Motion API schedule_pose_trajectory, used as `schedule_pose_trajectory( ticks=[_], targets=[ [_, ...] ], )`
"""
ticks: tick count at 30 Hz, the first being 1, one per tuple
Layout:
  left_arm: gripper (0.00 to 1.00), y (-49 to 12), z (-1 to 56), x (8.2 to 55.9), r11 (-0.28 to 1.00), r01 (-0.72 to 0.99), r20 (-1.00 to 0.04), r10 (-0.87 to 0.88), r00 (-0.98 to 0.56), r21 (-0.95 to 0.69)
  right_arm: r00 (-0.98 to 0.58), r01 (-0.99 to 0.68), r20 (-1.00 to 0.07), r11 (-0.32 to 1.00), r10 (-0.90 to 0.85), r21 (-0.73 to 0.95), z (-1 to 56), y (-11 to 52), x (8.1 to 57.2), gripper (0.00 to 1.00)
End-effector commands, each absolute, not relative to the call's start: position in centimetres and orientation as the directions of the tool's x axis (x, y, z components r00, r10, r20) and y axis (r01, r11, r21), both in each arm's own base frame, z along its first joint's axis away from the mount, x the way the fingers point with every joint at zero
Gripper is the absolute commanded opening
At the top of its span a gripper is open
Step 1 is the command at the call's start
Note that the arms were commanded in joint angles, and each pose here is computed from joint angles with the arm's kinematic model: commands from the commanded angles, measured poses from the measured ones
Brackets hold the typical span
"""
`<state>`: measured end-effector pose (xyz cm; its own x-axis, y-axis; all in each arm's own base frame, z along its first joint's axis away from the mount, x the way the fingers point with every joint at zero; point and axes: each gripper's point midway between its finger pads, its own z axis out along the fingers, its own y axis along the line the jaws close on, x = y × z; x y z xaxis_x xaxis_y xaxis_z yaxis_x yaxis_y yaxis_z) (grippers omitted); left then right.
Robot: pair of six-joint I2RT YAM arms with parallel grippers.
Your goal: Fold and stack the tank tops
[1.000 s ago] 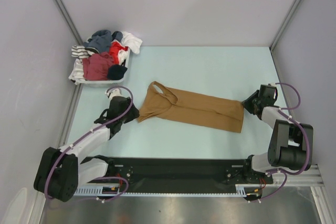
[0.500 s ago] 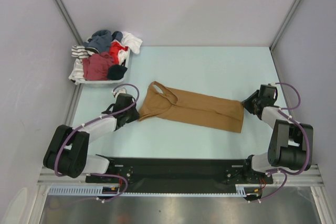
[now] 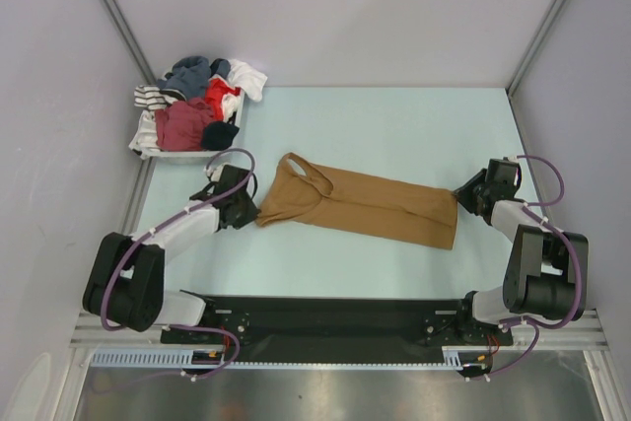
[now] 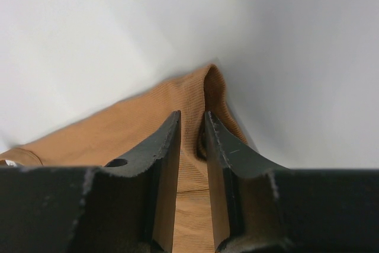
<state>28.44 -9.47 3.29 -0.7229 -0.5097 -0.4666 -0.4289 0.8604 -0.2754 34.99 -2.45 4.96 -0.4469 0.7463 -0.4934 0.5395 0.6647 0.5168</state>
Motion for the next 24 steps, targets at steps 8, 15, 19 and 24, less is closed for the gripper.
schedule_pose_trajectory(
  ticks=[8,15,19,24],
  targets=[
    [0.0,-9.7,7.3,29.6,0.73,-0.649,-0.339,-0.678,-0.652,-0.213,-0.437,0.519,-0.503,0.666,0.746,0.536,5.4,-2.3,35.6,0.28],
    [0.0,-10.2,8.5,33.8,0.651,-0.734,-0.269,-0.755,-0.598,-0.196,-0.437,0.52,-0.501,0.664,0.747,0.537,5.4,-2.4,35.5,0.27],
    [0.0,-9.1,6.7,33.7,0.572,-0.807,-0.2,-0.816,-0.542,-0.145,-0.437,0.52,-0.501,0.664,0.747,0.537,5.4,-2.3,35.4,0.28],
    [0.35,-7.3,4.7,33.0,0.507,-0.858,-0.16,-0.857,-0.491,-0.086,-0.436,0.517,-0.497,0.661,0.75,0.544,5.4,-2.2,35.5,0.27]
  ],
)
